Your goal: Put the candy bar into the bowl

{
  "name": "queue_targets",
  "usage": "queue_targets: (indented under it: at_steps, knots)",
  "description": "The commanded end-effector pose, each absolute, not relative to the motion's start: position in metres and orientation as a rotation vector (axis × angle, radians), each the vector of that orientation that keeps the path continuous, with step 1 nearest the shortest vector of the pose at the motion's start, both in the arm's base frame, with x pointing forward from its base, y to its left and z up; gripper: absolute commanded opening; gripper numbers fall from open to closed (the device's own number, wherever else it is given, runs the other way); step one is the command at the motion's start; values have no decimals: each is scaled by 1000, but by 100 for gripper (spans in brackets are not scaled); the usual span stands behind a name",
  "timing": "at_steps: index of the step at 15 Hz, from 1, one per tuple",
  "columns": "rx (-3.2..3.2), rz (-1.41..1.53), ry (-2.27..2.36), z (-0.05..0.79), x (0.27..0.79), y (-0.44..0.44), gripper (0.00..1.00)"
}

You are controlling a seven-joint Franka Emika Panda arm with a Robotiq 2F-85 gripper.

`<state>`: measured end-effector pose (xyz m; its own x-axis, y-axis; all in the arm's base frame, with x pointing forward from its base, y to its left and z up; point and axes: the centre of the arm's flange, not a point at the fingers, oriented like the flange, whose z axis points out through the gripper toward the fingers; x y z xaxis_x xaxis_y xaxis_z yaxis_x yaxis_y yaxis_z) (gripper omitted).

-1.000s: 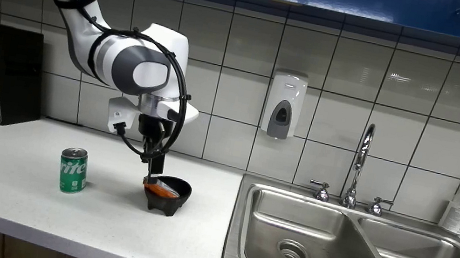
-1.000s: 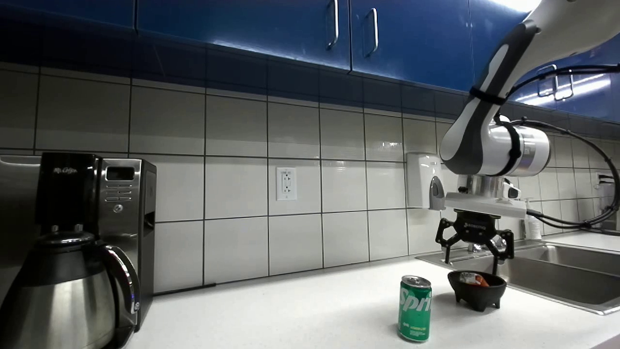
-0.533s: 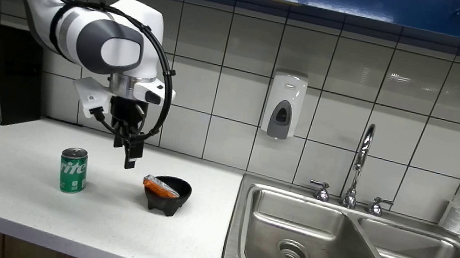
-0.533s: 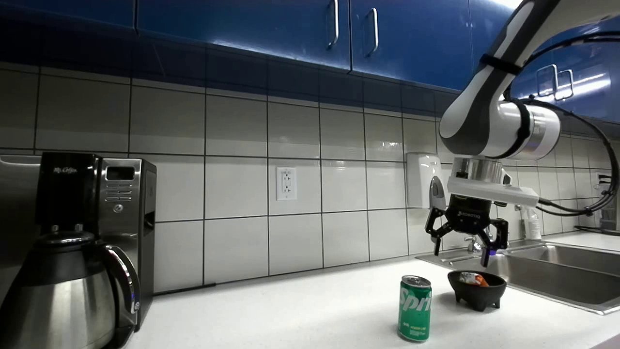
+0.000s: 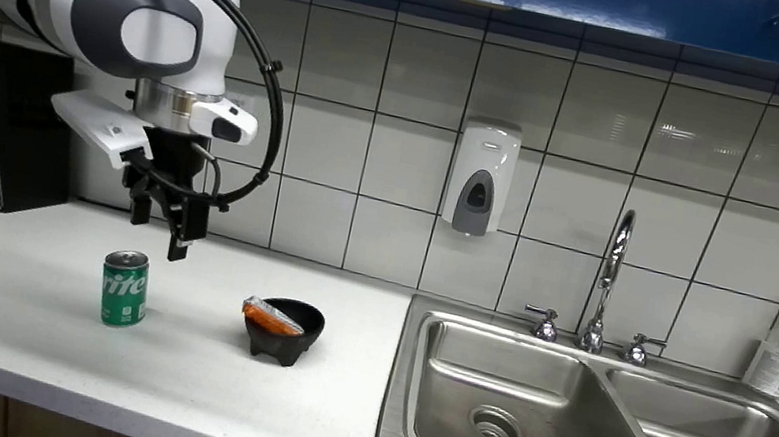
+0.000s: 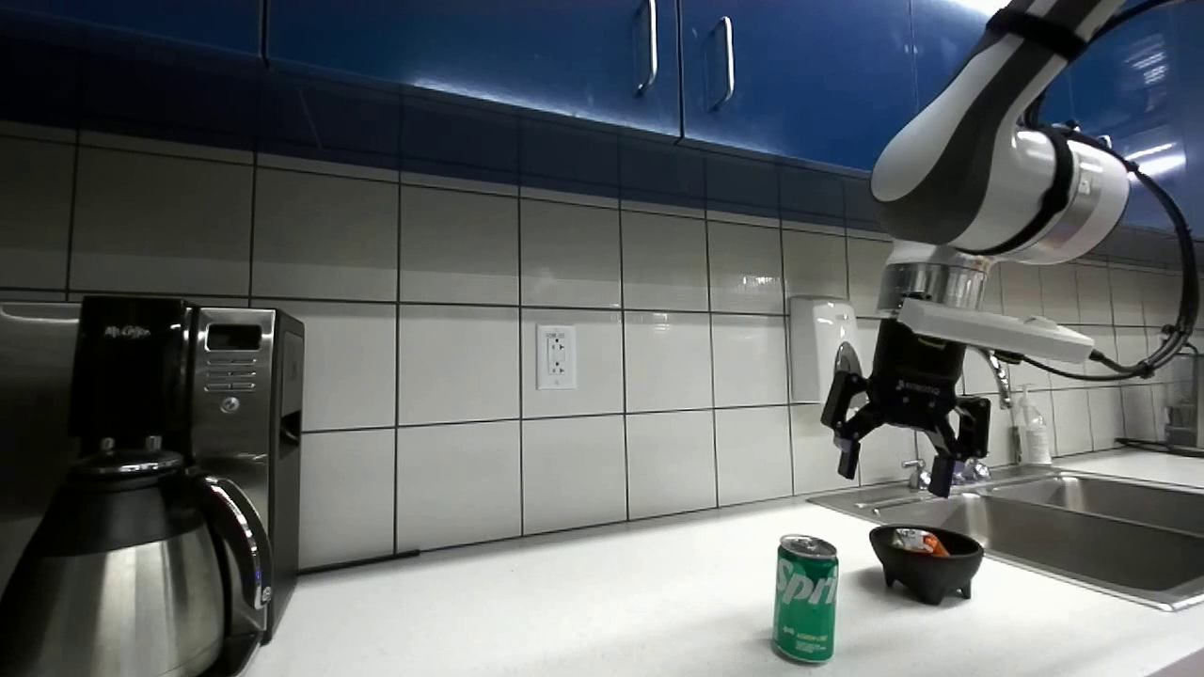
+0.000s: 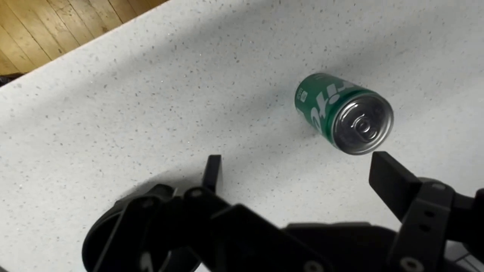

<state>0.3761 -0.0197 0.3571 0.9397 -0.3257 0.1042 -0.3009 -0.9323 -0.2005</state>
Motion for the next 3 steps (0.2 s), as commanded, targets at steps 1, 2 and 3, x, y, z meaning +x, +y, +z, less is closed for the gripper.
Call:
queue_targets:
  at_steps: [1,2,3]
  knots:
    - [-2917,-199,438,361,374,-17,100]
    - [-2917,-202,419,365,373,-16,100]
    - [-2917,-204,411,366,373,-15,100]
